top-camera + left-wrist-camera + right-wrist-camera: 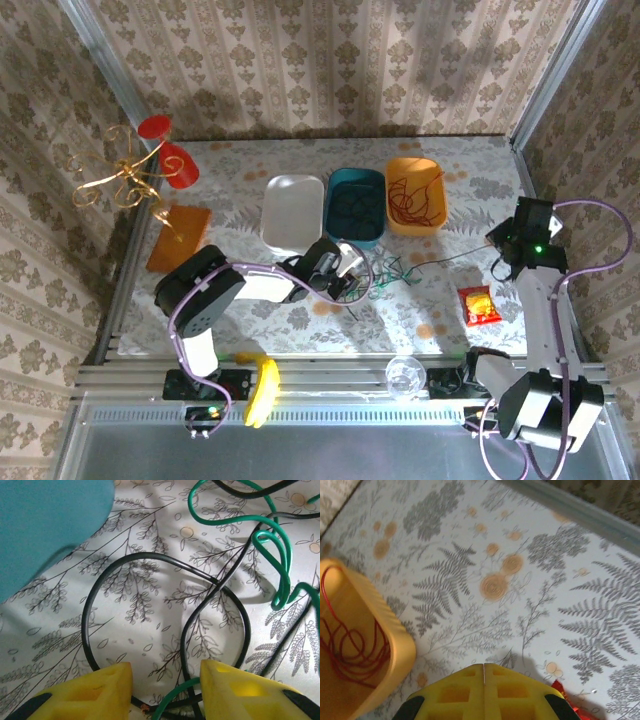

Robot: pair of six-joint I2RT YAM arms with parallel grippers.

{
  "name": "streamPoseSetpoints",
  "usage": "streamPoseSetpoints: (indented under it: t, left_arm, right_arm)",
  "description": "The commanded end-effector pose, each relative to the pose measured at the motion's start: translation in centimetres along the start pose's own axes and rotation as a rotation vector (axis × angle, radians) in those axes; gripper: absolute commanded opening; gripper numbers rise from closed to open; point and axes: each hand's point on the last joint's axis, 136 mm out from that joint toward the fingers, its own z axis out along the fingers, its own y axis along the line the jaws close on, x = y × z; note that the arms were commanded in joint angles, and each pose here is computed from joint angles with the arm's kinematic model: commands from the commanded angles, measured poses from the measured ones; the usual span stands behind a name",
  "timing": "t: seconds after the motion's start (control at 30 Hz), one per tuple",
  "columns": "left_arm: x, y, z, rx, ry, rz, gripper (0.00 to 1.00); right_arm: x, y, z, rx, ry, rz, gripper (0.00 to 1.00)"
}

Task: Untangle the cables

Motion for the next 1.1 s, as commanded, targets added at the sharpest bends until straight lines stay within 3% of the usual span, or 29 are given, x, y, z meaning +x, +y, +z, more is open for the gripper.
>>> streamPoseSetpoints:
  t: [0.0,0.23,0.47,0.6,0.8,1.07]
  left_arm:
    - [5.5,2.0,-0.7,-0.084,0.165,-0.064,0.41]
    - [6.9,3.0,-1.8,-0.133,0.180,-0.087,0.41]
    - [7.2,3.7,-2.5,-0.164,0.177,-0.100,0.41]
    - [7.3,4.3,-2.7,-0.171,0.174,-0.135,0.42]
    - [7.8,5.3,-3.4,-0.204,0.173,-0.195,0.42]
    - [9.5,7.3,-5.1,-0.276,0.193,-0.269,0.43]
  right_arm:
    - [-3.0,-0.8,-2.0,0.013,-0.086,0.095,0.00]
    - [-5.6,-2.0,-3.4,0.029,-0.154,0.156,0.00]
    - [-5.6,-2.5,-3.5,0.030,-0.155,0.171,0.00]
    - [-5.6,-4.1,-3.9,0.112,-0.170,0.178,0.00]
    - [-6.4,-8.2,-5.7,0.348,-0.243,0.133,0.00]
    - [-6.5,-9.2,-6.4,0.393,-0.283,0.152,0.00]
